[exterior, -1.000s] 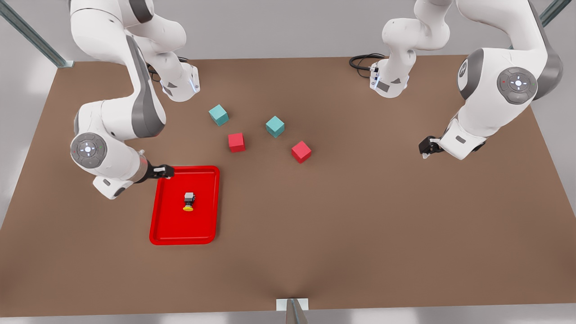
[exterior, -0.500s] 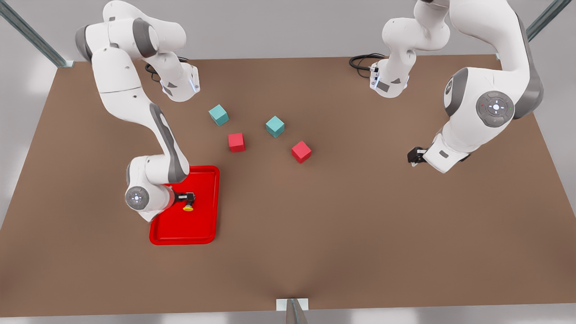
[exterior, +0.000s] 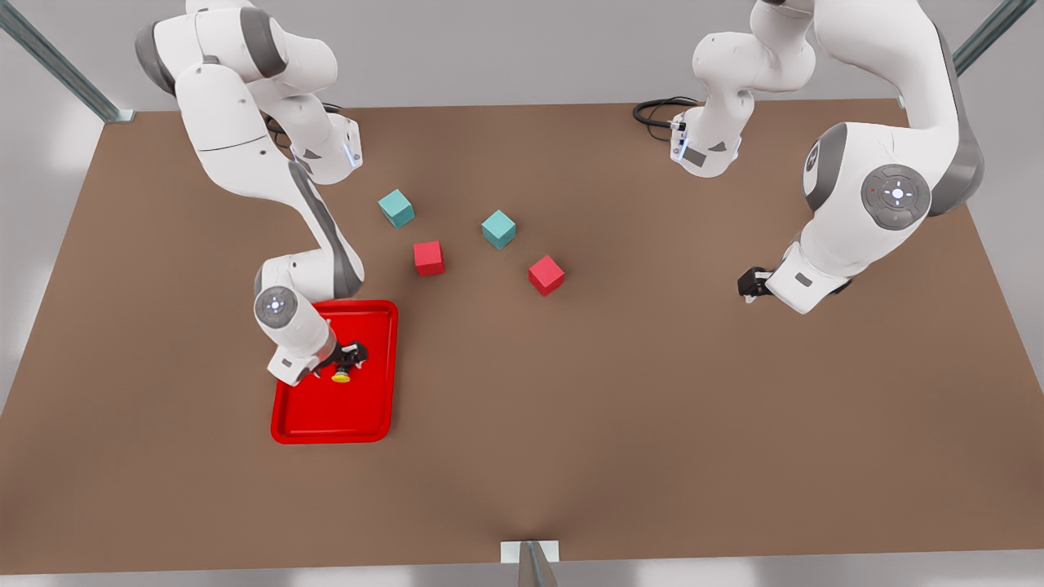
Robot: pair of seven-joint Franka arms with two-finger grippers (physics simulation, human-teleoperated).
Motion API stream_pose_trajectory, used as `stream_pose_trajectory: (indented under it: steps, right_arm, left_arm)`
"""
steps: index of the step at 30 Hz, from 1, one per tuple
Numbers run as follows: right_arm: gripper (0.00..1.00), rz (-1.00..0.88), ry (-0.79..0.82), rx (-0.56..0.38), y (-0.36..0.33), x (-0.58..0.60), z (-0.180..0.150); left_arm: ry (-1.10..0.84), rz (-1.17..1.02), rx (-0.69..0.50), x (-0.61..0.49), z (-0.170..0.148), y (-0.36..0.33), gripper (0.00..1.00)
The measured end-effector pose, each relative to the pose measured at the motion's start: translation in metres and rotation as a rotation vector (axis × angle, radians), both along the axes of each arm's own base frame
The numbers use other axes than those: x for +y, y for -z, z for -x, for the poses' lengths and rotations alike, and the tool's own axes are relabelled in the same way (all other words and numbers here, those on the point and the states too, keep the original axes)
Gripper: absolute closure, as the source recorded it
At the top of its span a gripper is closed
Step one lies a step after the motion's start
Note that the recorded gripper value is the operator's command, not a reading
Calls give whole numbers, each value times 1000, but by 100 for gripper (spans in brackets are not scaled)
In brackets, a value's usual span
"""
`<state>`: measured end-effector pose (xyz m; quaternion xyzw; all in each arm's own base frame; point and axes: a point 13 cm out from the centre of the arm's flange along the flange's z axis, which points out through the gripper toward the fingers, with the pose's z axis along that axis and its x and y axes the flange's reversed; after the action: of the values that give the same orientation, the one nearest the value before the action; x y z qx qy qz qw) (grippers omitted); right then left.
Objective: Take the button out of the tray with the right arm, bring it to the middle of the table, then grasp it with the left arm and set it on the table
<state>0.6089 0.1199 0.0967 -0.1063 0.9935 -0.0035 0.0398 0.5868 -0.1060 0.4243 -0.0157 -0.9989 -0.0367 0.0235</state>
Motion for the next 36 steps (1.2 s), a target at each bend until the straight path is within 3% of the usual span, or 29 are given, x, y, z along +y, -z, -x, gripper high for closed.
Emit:
stream_pose_trajectory:
  steps: [23, 24, 25, 26, 32, 36]
  right_arm:
    - [0, 12, -12, 53, 48, -14, 22]
    - [13, 12, -13, 56, 49, -13, 24]
    - [41, 13, -14, 60, 50, -13, 26]
    - [49, 14, -15, 67, 51, -13, 29]
    - [60, 13, -26, 88, 53, -8, 34]
    - [60, 3, -41, 63, 40, 0, 24]
  left_arm:
    - [-1, -2, 11, -1, -2, 8, 0]
    - [-1, -3, 12, -1, -2, 8, 0]
    - [-1, -3, 13, -1, -2, 9, 0]
    - [-1, -3, 14, -1, -2, 10, 0]
    - [-1, -3, 17, -1, -2, 11, 0]
    - [-2, -3, 16, -1, -2, 11, 0]
